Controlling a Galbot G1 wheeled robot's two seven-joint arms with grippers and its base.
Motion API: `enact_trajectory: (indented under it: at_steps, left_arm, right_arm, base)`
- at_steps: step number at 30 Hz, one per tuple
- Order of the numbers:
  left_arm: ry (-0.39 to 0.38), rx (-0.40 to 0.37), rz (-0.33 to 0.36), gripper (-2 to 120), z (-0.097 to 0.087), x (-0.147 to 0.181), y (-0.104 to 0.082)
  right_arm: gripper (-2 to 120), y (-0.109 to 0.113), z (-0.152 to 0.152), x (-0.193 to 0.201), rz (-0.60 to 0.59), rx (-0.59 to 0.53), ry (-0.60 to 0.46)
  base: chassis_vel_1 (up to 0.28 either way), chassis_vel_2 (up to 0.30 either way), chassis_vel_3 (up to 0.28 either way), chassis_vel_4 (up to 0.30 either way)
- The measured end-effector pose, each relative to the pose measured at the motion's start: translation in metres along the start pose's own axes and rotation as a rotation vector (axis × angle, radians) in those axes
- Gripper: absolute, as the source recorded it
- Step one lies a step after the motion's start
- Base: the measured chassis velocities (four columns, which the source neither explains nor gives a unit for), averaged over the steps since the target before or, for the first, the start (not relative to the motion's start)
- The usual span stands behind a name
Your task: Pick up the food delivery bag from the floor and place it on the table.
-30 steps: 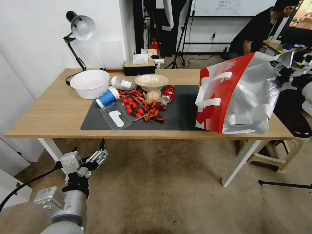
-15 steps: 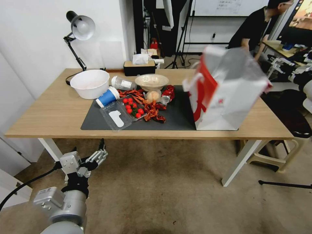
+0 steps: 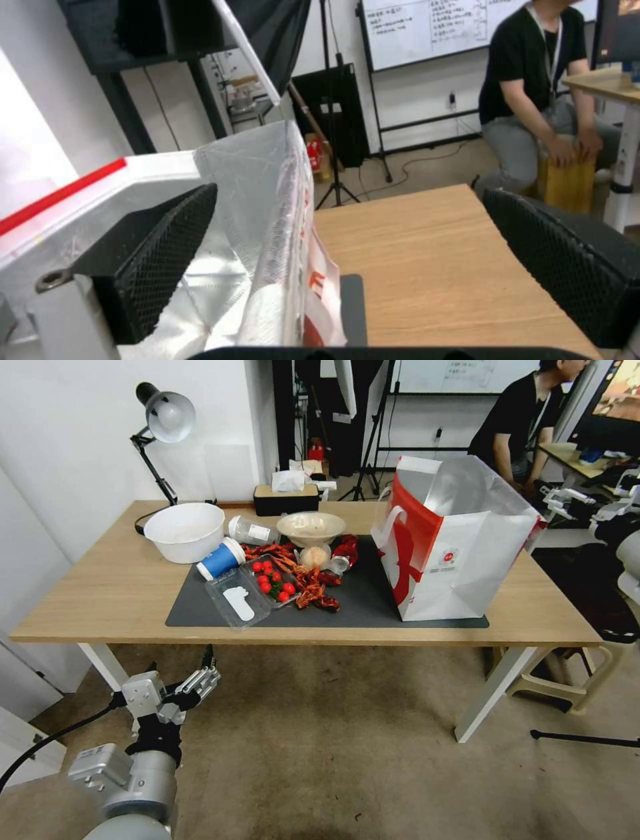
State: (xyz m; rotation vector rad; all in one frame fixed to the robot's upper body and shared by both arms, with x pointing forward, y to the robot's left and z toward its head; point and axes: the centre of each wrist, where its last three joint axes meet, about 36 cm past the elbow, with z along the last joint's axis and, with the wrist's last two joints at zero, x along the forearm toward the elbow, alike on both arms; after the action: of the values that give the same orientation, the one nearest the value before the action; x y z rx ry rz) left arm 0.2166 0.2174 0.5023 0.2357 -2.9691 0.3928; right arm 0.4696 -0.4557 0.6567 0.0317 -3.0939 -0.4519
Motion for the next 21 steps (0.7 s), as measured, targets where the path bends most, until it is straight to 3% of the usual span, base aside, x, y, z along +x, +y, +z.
enact_trajectory:
  at_steps: [7, 21]
  left_arm:
    - [0.001, 0.002, -0.002, 100, 0.000, 0.000, 0.000]
    - [0.005, -0.012, -0.017, 100, 0.001, 0.001, 0.000]
  right_arm:
    - [100, 0.003, 0.005, 0.007, -0.027, 0.022, 0.012]
    - [100, 0.000, 0.005, 0.027, -0.109, 0.171, 0.000]
  base:
    - [0.000, 0.000, 0.000, 0.000]
    - [0.000, 0.000, 0.000, 0.000]
